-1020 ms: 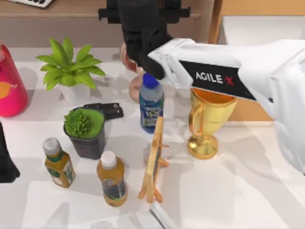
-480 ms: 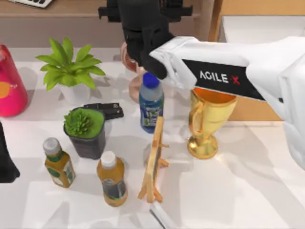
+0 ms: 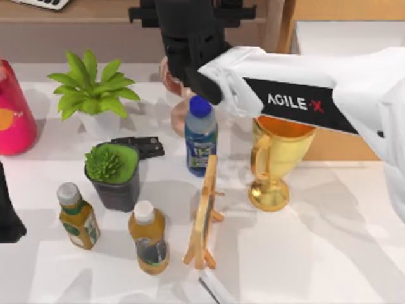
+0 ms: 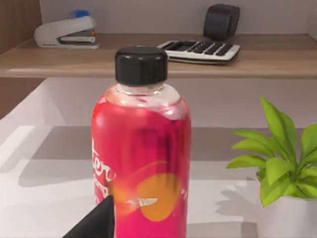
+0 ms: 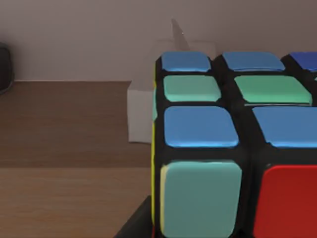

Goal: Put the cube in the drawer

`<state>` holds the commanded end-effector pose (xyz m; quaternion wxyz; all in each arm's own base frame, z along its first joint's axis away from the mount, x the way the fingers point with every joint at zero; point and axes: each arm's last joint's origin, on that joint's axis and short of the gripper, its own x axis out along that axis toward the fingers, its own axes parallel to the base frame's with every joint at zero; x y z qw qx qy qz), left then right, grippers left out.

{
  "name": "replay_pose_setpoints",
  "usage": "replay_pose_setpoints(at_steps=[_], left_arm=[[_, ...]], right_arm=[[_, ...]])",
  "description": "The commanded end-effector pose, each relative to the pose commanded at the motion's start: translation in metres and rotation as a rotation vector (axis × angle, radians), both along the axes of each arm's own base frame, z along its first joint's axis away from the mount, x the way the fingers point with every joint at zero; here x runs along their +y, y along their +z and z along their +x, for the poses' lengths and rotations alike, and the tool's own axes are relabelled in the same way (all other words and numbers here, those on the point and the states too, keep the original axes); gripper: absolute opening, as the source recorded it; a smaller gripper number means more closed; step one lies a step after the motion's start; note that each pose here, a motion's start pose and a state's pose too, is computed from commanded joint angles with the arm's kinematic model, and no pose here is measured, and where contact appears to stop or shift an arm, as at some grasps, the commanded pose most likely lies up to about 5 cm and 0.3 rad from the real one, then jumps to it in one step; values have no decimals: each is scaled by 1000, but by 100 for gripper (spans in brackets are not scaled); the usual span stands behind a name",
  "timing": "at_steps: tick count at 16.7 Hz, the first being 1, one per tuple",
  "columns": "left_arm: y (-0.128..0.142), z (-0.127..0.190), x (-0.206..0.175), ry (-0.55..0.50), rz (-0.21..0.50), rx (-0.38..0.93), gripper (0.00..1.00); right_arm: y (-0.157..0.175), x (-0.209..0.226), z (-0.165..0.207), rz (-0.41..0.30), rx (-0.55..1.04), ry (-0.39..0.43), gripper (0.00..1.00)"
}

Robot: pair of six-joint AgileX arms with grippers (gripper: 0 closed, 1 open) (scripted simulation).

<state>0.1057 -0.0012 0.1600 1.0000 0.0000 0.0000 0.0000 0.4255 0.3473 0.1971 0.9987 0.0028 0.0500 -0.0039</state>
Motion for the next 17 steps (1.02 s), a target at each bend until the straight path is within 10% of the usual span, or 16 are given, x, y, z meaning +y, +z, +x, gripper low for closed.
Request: replay_pose_setpoints(at_steps=[17], left_arm=[[0,0,0,0,0,0,100]], right_arm=[[113,-59,-20,-191,674,281,0]])
